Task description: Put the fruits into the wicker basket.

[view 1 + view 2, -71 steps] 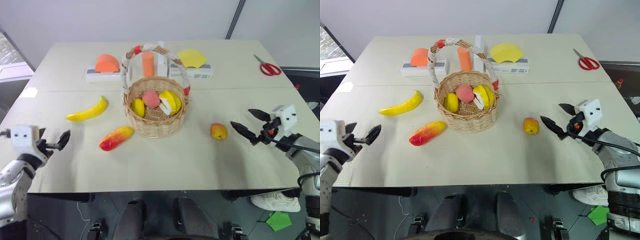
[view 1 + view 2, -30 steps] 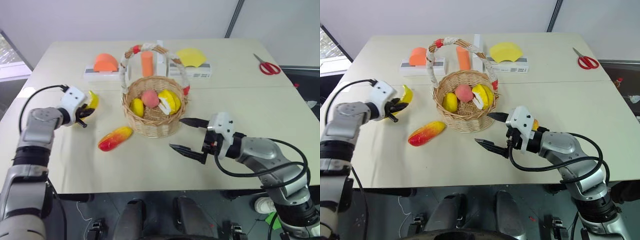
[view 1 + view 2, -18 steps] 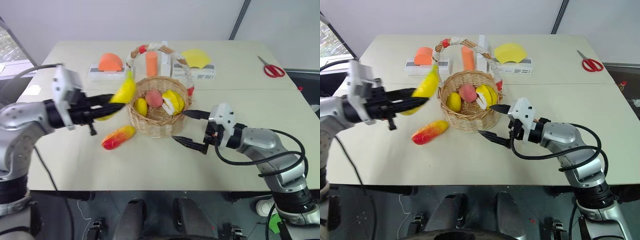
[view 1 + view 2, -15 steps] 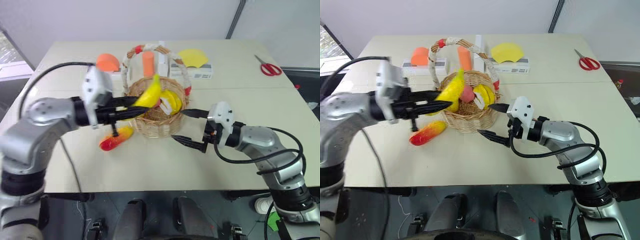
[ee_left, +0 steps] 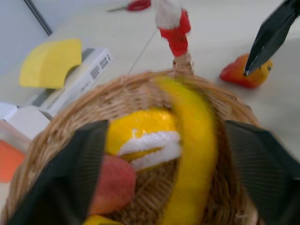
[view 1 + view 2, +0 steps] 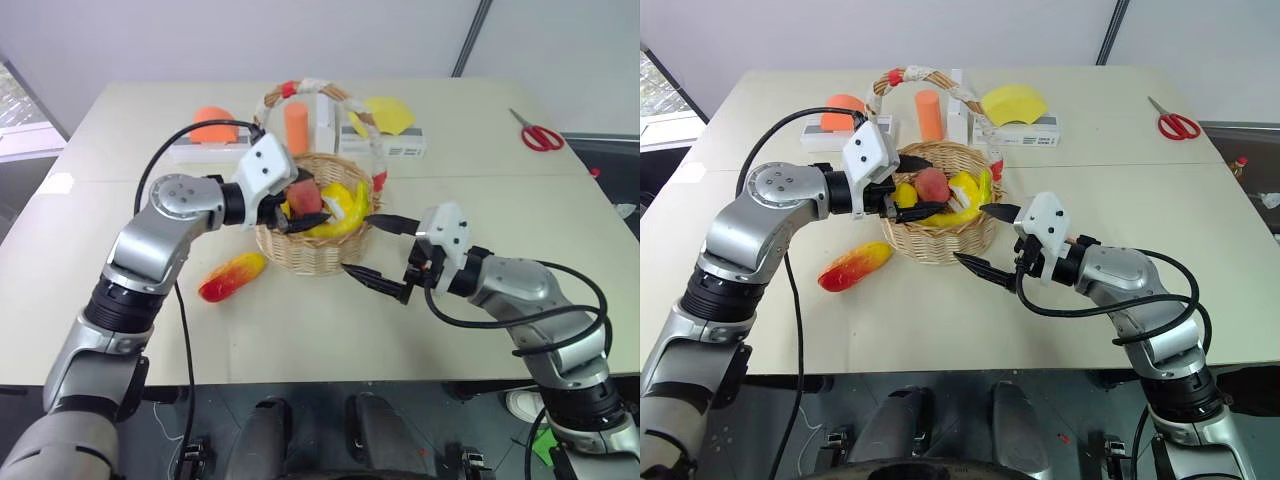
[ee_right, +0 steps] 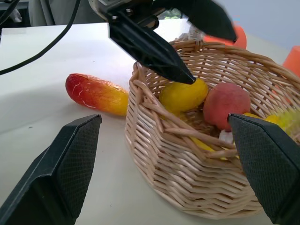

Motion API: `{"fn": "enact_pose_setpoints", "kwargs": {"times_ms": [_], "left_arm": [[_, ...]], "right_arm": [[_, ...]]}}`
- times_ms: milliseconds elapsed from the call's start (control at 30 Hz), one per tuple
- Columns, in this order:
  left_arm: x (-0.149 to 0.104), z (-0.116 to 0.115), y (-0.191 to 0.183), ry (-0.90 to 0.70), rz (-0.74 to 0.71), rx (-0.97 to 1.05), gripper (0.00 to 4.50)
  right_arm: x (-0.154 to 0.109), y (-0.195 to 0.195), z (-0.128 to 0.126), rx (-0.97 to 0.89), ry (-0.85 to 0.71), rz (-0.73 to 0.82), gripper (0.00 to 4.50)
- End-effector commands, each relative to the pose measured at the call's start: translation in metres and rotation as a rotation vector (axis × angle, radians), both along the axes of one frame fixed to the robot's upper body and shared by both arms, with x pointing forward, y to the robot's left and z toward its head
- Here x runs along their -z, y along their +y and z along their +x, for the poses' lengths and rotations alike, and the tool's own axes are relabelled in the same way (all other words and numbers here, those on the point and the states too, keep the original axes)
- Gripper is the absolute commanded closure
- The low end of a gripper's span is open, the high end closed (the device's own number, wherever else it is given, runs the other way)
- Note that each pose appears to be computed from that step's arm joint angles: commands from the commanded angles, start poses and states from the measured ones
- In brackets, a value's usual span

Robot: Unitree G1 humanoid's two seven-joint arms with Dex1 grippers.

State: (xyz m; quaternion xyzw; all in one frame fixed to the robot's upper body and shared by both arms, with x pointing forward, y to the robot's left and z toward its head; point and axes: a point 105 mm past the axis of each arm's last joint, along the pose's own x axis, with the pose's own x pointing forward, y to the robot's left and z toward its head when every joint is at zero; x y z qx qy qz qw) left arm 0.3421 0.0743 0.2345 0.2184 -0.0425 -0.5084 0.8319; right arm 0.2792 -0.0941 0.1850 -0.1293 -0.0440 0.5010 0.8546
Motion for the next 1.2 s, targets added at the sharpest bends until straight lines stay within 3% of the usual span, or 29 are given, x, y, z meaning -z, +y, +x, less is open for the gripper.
{"fn": "enact_pose_setpoints", "kwargs": {"times_ms": [33, 167, 267, 367, 500, 733, 967, 1133, 1167, 1200], "left_arm": [[-0.045, -0.014, 0.015, -0.092, -0.158, 0.018, 0.06], [-0.053, -0.022, 0.071, -0.025, -0.243, -0.097, 0.06], [-0.014, -0.040, 0.117, 0.114, -0.101, -0.207, 0.06], [0.025, -0.053, 0.137, 0.220, 0.056, -0.284, 0.06], [0.055, -0.062, 0.136, 0.302, 0.151, -0.290, 0.06], [0.095, -0.049, 0.115, 0.343, 0.346, -0.281, 0.06], [0.110, -0.039, 0.108, 0.346, 0.420, -0.260, 0.06], [0.106, -0.039, 0.113, 0.327, 0.407, -0.254, 2.49], [0.102, -0.037, 0.115, 0.317, 0.389, -0.266, 2.91], [0.097, -0.035, 0.117, 0.305, 0.361, -0.278, 3.07]], "right_arm": [[-0.014, 0.000, -0.004, -0.002, -0.056, 0.012, 0.00], [-0.015, 0.001, -0.003, -0.015, -0.062, 0.003, 0.00], [-0.014, 0.003, -0.005, -0.047, -0.057, -0.015, 0.00], [-0.009, 0.006, -0.009, -0.099, -0.043, -0.056, 0.00], [-0.006, 0.009, -0.012, -0.137, -0.032, -0.073, 0.00], [-0.005, 0.014, -0.014, -0.164, -0.034, -0.087, 0.00], [-0.002, 0.016, -0.019, -0.158, -0.029, -0.089, 0.00], [-0.002, 0.016, -0.020, -0.150, -0.028, -0.089, 0.00], [-0.002, 0.016, -0.021, -0.149, -0.027, -0.090, 0.00], [-0.002, 0.016, -0.021, -0.148, -0.027, -0.091, 0.00]]}}
